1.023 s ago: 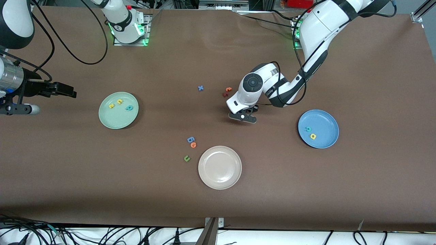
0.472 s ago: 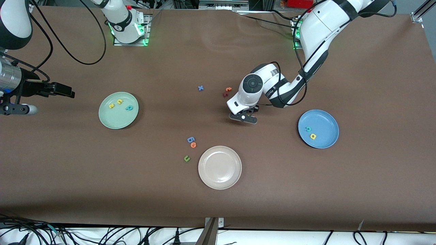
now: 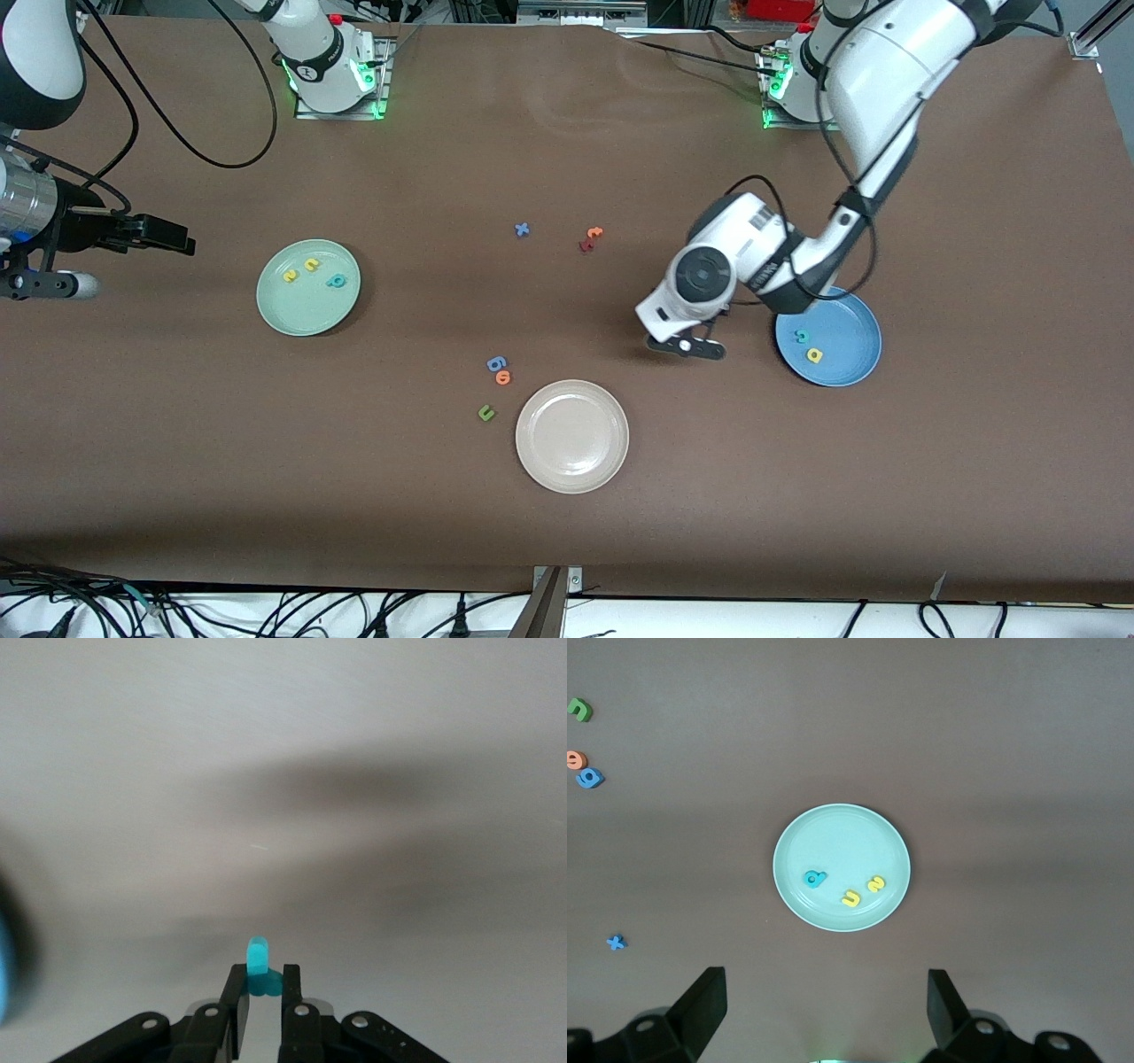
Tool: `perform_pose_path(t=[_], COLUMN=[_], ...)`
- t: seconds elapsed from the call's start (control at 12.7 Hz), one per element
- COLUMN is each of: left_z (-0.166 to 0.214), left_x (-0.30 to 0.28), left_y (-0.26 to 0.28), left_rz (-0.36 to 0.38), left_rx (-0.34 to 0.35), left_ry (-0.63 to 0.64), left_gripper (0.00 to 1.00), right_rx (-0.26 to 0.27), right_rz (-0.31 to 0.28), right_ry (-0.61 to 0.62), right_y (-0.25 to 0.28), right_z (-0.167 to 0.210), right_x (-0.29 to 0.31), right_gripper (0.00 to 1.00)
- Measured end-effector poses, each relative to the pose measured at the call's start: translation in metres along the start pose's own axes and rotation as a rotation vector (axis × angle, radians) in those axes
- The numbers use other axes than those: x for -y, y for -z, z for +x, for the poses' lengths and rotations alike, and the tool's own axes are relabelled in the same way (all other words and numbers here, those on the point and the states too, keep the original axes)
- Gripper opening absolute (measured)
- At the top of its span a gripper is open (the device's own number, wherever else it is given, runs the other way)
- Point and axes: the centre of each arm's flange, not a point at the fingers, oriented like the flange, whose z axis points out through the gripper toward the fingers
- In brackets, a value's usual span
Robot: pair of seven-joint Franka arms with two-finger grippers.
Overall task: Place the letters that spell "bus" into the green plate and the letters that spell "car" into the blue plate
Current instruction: 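Carry the cyan L to the blue plate and open the left gripper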
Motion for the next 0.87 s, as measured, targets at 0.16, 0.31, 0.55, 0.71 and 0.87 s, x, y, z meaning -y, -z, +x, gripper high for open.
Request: perform_pose_path(t=[0.16, 0.31, 0.55, 0.71, 0.87], left_z=[0.013, 0.019, 0.022, 0.022, 0.019], left_x=[0.053, 0.101, 0.139, 0.163, 0.192], left_y=[0.008, 0.011, 0.013, 0.014, 0.013], left_rz=[-0.016, -0.028, -0.039, -0.041, -0.044], left_rx=[0.005, 0.015, 0.02, 0.035, 0.062], left_ry=[-0.014, -0.03, -0.041, -0.021, 0.011], left_gripper=[0.19, 0.19, 0.19, 0.19, 0.19], right_rx=[0.0, 0.001, 0.001, 0.001, 0.001], right_rz=[0.0, 0.0, 0.0, 0.0, 0.0], right_ry=[0.0, -0.001, -0.001, -0.001, -0.001], right_y=[0.0, 0.0, -0.001, -0.001, -0.001], right_z=[0.0, 0.0, 0.0, 0.0, 0.0], right_x=[0.0, 0.0, 0.0, 0.0, 0.0], right_gripper=[1.0, 1.0, 1.0, 1.0, 1.0])
